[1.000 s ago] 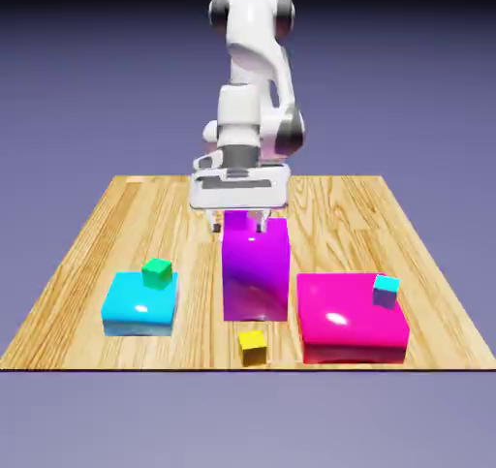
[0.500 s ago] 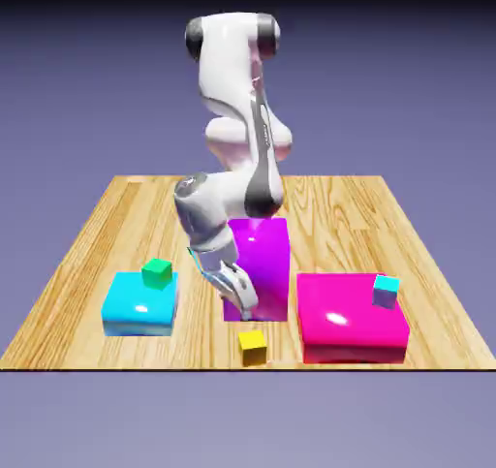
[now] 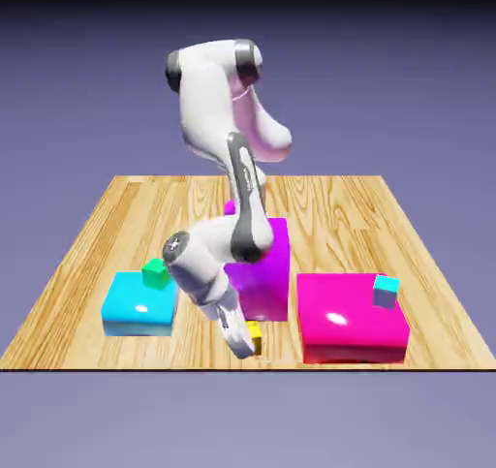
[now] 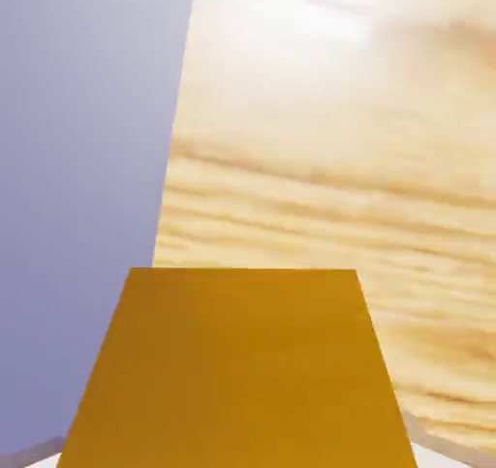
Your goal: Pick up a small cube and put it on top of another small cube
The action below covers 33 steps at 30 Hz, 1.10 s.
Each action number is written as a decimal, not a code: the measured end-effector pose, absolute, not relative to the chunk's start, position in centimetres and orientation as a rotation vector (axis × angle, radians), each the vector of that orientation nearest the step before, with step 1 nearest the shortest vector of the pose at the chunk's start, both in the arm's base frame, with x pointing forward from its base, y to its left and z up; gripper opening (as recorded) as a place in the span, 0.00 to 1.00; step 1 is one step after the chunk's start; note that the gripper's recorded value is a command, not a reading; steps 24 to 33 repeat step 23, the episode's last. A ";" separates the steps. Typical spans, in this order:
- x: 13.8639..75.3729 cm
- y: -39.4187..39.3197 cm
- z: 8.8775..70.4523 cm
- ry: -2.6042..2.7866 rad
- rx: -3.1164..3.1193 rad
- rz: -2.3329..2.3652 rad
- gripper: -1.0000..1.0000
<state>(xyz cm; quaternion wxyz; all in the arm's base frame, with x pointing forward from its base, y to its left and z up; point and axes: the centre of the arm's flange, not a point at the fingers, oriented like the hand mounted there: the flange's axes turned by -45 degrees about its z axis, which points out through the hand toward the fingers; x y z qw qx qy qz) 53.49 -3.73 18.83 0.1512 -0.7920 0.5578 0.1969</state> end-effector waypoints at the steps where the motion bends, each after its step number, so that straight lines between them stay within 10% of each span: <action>1: 54.0 -1.6 19.6 1.476 -2.371 0.573 0.00; 15: 51.3 28.4 33.2 0.482 -2.922 0.761 0.00; 19: 49.6 29.1 28.2 0.483 -2.922 0.761 0.00; 20: 49.0 29.2 26.9 0.482 -2.922 0.762 1.00; 33: 49.7 29.0 28.5 0.482 -2.924 0.761 1.00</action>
